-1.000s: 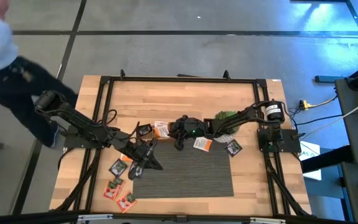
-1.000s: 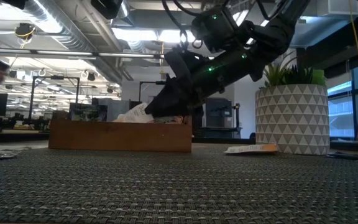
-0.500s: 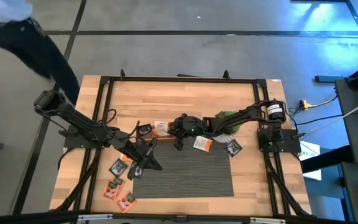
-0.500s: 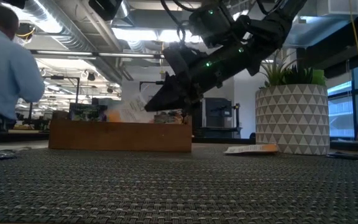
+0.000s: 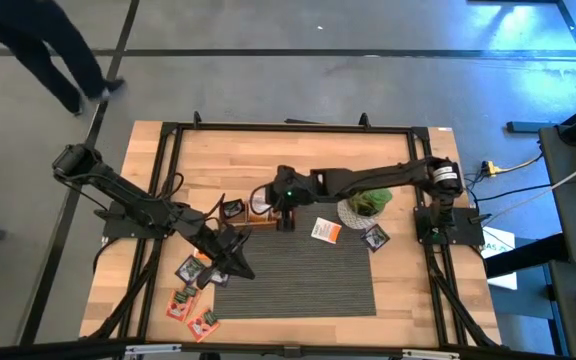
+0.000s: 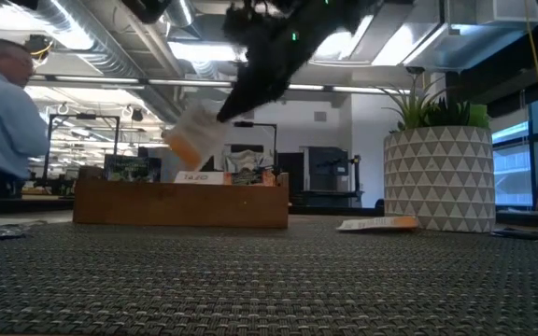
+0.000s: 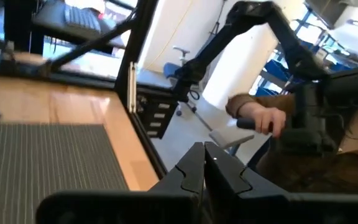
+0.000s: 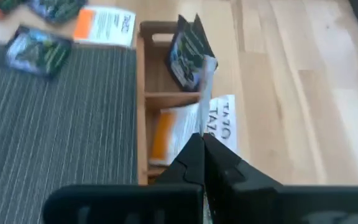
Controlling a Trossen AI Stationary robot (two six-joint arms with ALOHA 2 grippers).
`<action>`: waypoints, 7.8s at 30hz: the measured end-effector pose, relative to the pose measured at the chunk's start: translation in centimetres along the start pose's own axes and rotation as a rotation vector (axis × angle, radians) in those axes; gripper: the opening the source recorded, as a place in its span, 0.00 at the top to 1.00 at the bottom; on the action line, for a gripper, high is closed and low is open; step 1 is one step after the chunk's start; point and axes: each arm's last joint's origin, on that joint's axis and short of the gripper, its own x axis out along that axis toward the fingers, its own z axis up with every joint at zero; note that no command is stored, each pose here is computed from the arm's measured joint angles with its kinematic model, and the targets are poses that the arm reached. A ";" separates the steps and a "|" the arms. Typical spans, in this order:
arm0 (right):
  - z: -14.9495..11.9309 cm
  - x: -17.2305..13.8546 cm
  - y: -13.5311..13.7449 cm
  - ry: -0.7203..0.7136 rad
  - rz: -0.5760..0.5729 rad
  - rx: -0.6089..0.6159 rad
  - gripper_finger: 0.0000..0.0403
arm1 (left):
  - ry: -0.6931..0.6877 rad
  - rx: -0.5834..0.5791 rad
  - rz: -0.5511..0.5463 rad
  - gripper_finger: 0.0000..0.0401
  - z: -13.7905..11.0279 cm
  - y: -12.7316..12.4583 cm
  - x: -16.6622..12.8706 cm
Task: Pick & Place Tea
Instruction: Adjust the white tea bag in the middle section of the wooden organizer, then put the white tea bag to the middle section of the wooden organizer
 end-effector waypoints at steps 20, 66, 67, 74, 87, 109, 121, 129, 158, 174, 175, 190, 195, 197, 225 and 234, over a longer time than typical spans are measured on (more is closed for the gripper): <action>1.0 -1.1 -2.3 0.030 0.105 0.041 1.00 | 0.265 -0.277 -0.077 0.97 -1.9 0.3 -0.3; -2.2 2.1 0.3 0.133 0.160 0.093 0.99 | 0.317 -0.225 -0.056 0.97 -2.5 0.5 -0.4; -2.2 2.1 0.3 0.139 0.159 0.088 0.99 | 0.318 -0.225 -0.056 0.97 -2.5 0.5 -0.4; -2.0 2.0 0.0 0.124 0.090 0.062 0.99 | 0.326 -0.227 -0.043 0.97 -2.6 0.6 -0.4; -1.7 2.1 -0.4 0.089 0.006 -0.070 0.86 | 0.325 -0.226 -0.040 0.97 -2.6 0.6 -0.4; -2.8 -3.4 5.6 0.365 0.175 0.092 0.60 | 0.233 -0.046 0.251 0.97 -2.8 2.1 -0.1; -10.3 -6.1 11.1 0.458 -0.104 0.119 0.60 | 0.211 0.064 0.249 0.97 -4.2 3.6 1.9; -13.1 -7.2 12.3 0.264 -0.177 0.518 0.60 | 0.177 0.124 0.264 0.97 -5.8 6.0 4.1; -13.7 -7.8 12.4 0.446 -0.046 -0.698 0.70 | 0.312 0.081 0.114 0.97 -6.2 8.0 7.0; -17.3 -5.6 10.5 0.440 -0.022 -0.865 0.70 | 0.313 0.109 0.120 0.97 -6.2 8.0 7.0; -17.5 -5.5 10.5 0.440 -0.016 -0.876 0.70 | 0.316 0.108 0.121 0.97 -6.3 8.0 7.0; -18.7 -4.2 10.8 0.506 -0.048 -0.929 0.85 | 0.323 0.106 0.124 0.97 -6.3 8.0 6.9; -18.7 -4.1 10.8 0.510 -0.056 -0.965 0.97 | 0.323 0.104 0.131 0.97 -6.3 8.2 6.9; -18.6 -4.1 10.8 0.510 -0.064 -0.956 0.98 | 0.322 0.103 0.135 0.97 -6.2 8.3 6.8; -12.3 -8.7 17.9 0.216 -0.500 -0.986 0.97 | -0.233 -0.535 0.126 0.97 0.1 12.1 5.2; -12.6 -9.1 18.6 0.202 -0.503 -1.004 0.96 | -0.226 -0.442 0.145 0.97 0.1 12.2 5.2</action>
